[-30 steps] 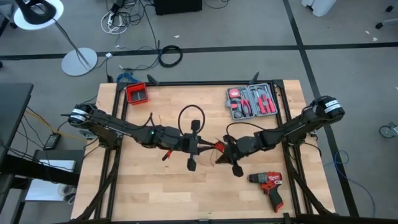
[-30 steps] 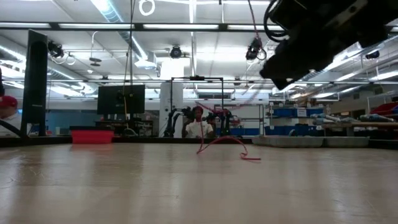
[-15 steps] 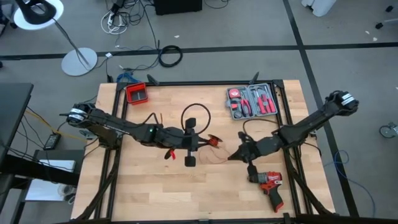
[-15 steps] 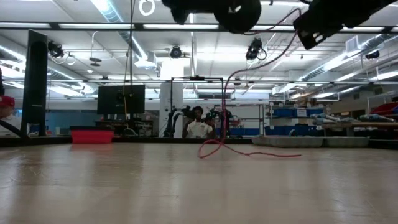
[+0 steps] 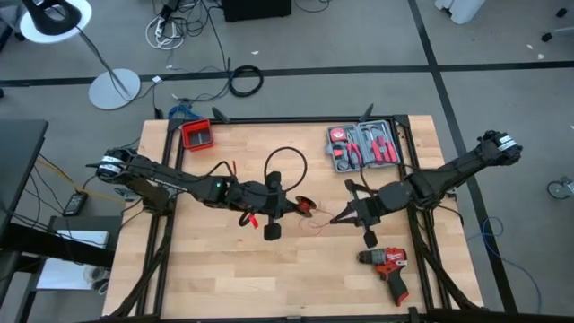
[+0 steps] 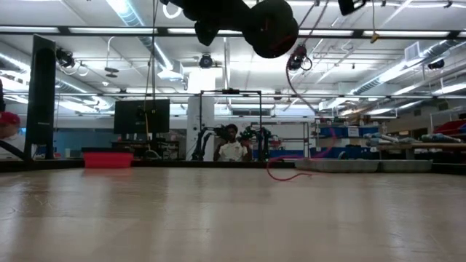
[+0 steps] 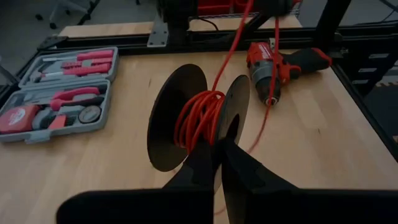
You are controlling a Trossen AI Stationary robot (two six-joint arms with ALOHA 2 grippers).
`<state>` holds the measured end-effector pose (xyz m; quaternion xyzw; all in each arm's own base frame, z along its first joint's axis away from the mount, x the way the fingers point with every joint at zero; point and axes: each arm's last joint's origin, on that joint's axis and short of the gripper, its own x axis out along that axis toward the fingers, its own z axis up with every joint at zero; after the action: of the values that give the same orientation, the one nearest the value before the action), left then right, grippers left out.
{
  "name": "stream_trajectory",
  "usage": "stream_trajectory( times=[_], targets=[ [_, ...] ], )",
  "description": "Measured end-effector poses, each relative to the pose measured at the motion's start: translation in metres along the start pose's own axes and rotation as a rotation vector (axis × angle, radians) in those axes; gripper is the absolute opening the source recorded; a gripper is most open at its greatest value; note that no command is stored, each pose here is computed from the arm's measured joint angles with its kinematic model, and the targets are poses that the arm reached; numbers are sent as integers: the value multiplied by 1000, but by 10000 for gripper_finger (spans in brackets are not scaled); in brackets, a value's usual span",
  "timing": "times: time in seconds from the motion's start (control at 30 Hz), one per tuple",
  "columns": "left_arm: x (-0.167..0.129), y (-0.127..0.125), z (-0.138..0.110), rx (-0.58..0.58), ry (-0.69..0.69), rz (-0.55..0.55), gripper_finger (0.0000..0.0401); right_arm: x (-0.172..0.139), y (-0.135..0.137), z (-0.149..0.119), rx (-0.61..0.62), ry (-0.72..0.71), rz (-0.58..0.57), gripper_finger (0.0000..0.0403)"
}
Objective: Coil cords
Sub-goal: Coil the red wire onto the black spool
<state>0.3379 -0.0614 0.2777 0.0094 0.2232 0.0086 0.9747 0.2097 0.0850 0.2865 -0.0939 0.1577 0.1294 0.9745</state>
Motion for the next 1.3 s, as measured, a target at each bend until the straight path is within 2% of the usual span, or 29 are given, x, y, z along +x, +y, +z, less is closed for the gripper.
stream_trajectory(
  times=[0.17,0.3,0.5,0.63,0.9,1.1,1.17,1.3],
  targets=[
    [0,-2,0,7,-1,-64,10,-7,-10,18,-66,48,-9,0],
    [0,-4,-1,-18,15,-126,10,-15,-22,29,-71,111,14,0],
    [3,-6,-2,-69,23,-188,10,-20,-35,43,-124,72,0,0],
    [9,-8,-5,-81,27,-227,10,-10,-43,46,-160,36,-20,0],
    [18,-11,-6,-67,-3,-269,10,30,-53,34,-145,58,49,0],
    [17,-13,0,8,-76,-312,10,53,-56,27,-130,51,95,0],
    [17,-14,4,32,-117,-353,10,56,-57,27,-131,34,92,0],
    [16,-15,6,71,-153,-367,10,60,-57,29,-134,0,105,0]
  ],
)
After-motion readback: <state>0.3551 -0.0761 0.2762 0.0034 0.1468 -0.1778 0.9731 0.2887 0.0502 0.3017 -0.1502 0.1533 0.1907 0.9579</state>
